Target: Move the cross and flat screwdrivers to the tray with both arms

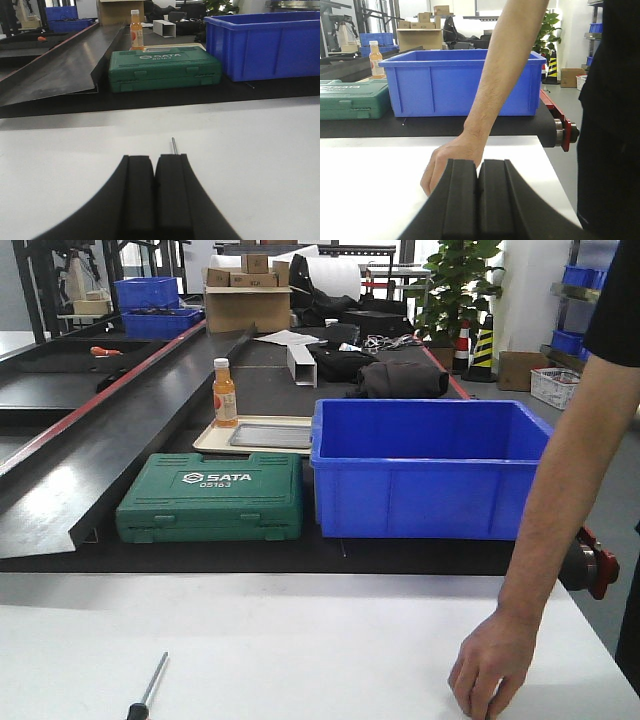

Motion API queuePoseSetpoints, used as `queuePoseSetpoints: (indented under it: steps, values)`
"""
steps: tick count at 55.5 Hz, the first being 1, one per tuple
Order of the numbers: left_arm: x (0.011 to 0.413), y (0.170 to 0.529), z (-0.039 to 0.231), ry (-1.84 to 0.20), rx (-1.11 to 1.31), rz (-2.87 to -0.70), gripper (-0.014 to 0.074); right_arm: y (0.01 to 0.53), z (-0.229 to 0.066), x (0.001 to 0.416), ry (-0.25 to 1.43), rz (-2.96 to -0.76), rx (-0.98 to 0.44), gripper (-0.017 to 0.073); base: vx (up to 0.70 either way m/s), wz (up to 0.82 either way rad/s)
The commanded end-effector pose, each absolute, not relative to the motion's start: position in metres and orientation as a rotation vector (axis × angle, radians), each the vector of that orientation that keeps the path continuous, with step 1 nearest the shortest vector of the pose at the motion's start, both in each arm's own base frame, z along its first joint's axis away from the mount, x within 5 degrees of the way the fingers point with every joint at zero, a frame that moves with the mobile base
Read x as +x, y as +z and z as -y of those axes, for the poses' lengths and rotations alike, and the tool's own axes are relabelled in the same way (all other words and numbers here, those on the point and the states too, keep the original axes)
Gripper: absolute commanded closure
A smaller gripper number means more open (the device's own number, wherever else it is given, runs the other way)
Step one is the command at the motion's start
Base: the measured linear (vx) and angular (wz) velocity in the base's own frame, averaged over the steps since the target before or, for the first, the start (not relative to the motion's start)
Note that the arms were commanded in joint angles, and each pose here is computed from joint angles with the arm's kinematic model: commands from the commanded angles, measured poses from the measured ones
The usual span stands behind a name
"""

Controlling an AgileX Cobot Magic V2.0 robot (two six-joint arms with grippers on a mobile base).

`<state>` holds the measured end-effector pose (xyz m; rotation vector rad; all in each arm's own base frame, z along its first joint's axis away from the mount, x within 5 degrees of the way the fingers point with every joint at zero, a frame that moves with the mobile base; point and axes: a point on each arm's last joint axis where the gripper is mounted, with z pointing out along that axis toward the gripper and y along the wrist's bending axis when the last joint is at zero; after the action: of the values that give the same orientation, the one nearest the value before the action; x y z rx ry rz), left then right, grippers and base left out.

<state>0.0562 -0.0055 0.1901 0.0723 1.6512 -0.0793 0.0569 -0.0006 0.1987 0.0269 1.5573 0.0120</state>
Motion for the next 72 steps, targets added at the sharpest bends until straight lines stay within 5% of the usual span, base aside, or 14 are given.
queuePoseSetpoints:
  steps: [1, 48, 59, 72]
  values:
    - [0.055, 0.209, 0.005, -0.083, 0.06, -1.528, 0.0599, 0.204, 0.001, 0.056, 0.001, -1.477, 0.02, 0.0567, 0.0, 0.0]
    - [0.054, 0.22, 0.005, -0.096, 0.043, -1.411, 0.0599, 0.209, 0.001, 0.056, 0.0, -1.422, 0.018, 0.0567, 0.0, 0.0]
    - [0.047, 0.252, 0.004, -0.137, 0.007, -1.238, 0.0596, 0.242, 0.001, 0.05, 0.02, -1.286, 0.03, 0.0567, 0.0, 0.0]
    - [0.053, 0.322, 0.005, -0.137, 0.012, -1.282, 0.059, 0.31, 0.001, 0.061, -0.005, -1.501, 0.024, 0.0566, 0.0, 0.0]
